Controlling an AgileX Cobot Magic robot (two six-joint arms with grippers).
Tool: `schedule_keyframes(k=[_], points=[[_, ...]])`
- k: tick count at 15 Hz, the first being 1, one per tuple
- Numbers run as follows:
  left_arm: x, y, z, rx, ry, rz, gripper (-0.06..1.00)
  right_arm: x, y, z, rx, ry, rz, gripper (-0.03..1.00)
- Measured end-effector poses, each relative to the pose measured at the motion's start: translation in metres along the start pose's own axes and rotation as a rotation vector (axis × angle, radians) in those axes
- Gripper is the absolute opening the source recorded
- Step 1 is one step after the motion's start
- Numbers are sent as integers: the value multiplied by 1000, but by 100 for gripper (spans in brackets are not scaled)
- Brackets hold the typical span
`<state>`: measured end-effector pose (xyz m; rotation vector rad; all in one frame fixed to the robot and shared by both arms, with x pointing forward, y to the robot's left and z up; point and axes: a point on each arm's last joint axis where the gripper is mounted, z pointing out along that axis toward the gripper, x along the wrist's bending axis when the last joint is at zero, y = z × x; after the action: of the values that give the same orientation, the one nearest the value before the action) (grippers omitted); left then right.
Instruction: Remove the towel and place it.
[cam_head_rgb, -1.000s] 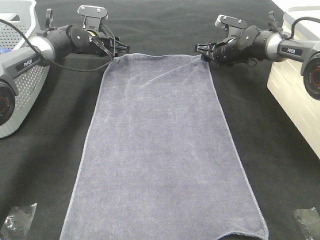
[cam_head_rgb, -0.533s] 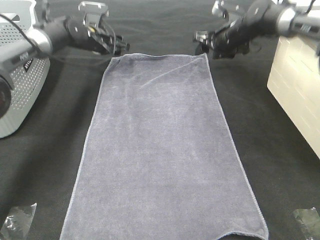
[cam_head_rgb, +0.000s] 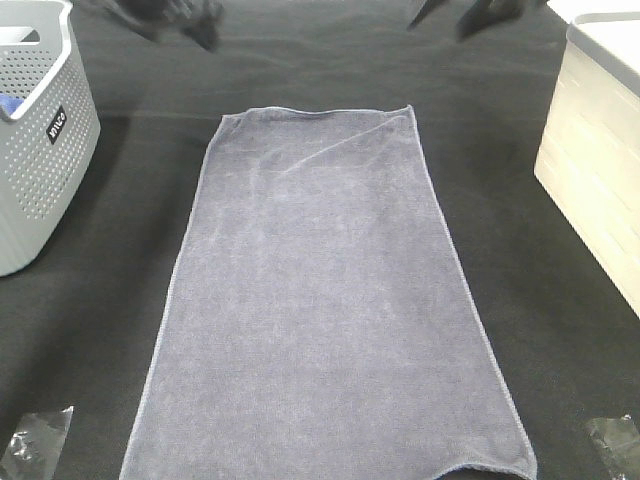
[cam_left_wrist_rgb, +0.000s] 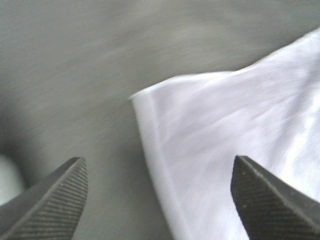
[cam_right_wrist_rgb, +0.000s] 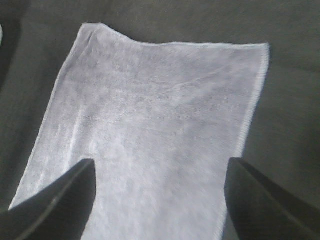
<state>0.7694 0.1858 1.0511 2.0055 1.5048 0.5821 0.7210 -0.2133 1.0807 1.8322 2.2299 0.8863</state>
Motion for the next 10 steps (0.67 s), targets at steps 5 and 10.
schedule_keyframes(k=[5, 10], points=[[87, 6, -91, 16, 141, -165, 79, -32, -4, -76, -19, -105, 123, 71], [136, -3, -147, -27, 201, -270, 79, -31, -17, -110, -28, -154, 125, 71]])
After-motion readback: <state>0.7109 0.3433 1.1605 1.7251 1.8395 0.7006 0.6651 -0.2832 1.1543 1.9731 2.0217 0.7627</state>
